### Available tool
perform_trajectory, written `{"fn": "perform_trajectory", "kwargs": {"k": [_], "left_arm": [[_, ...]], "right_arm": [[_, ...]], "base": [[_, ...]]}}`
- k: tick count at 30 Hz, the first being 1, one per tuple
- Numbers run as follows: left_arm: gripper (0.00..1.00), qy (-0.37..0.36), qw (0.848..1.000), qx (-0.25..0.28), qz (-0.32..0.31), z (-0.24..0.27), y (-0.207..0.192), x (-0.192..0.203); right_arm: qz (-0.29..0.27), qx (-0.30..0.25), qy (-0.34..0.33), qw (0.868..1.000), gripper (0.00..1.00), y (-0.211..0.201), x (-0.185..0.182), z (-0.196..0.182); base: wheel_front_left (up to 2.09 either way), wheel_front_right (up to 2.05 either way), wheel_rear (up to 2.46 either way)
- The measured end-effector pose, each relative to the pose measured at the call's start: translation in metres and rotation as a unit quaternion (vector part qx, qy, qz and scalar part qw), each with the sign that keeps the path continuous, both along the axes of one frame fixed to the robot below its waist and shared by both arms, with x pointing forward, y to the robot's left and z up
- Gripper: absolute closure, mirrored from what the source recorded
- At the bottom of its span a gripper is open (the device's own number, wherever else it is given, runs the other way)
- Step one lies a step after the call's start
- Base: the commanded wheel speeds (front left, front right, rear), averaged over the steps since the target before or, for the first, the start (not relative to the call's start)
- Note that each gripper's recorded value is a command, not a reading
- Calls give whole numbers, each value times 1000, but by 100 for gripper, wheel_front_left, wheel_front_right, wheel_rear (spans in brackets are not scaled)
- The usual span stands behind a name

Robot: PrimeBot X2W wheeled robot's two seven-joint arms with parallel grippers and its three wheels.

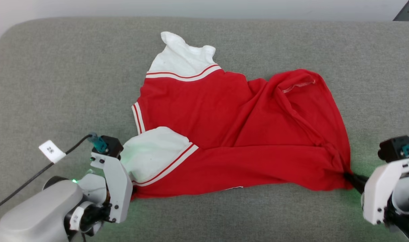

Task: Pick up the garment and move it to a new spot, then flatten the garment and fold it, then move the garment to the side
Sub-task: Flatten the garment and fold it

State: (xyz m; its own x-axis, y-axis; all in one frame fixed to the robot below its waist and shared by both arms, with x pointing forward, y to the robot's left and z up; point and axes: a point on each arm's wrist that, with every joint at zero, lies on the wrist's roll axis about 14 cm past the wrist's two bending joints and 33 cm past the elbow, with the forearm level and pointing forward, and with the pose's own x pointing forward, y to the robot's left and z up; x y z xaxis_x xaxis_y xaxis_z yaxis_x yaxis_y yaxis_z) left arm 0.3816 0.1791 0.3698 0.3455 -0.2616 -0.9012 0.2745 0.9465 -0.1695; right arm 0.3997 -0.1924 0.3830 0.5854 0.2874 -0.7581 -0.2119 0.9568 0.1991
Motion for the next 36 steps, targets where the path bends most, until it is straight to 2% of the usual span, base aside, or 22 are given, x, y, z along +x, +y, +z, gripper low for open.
{"fn": "perform_trajectory", "kwargs": {"k": [9, 16, 25, 26, 27, 28, 29, 30, 31, 32, 33, 34, 36], "left_arm": [[100, 17, 999, 31, -10, 16, 17, -14], [100, 44, 997, 58, -5, 25, 29, -38], [100, 82, 995, 54, 6, 6, 22, -51], [98, 83, 995, 55, 9, 5, 23, -50], [64, 83, 995, 55, 11, 4, 22, -49], [52, 84, 995, 55, 15, 4, 22, -49], [35, 86, 994, 57, 17, 3, 23, -49], [6, 89, 994, 59, 17, 3, 24, -49], [0, 91, 994, 60, 18, 4, 24, -49], [0, 91, 994, 61, 19, 5, 24, -48], [0, 90, 994, 62, 19, 7, 24, -47], [0, 90, 994, 64, 18, 9, 24, -45], [0, 87, 993, 73, 15, 15, 27, -42]], "right_arm": [[23, -2, 35, 999, 100, -7, -39, 9], [19, 8, 78, 997, 100, -10, -77, 8], [12, 18, 94, 995, 100, 0, -87, -3], [10, 18, 95, 995, 100, 0, -87, -4], [9, 19, 95, 995, 100, 0, -87, -5], [7, 18, 93, 995, 85, 0, -85, -5], [7, 17, 92, 996, 77, 0, -84, -5], [7, 18, 89, 996, 71, 1, -83, -5], [6, 20, 86, 996, 55, 1, -81, -4], [4, 22, 82, 996, 20, 3, -79, -3], [5, 21, 79, 997, 5, 3, -77, -2], [6, 19, 77, 997, 0, 3, -76, -1], [6, 20, 72, 997, 0, 3, -74, 1]], "base": [[0, 0, 0], [0, 0, 0], [0, 0, 0], [0, 0, 0], [0, 0, 0], [0, 0, 0], [0, 0, 0], [0, 0, 0], [0, 0, 0], [0, 0, 0], [0, 0, 0], [0, 0, 0], [0, 0, 0]]}}
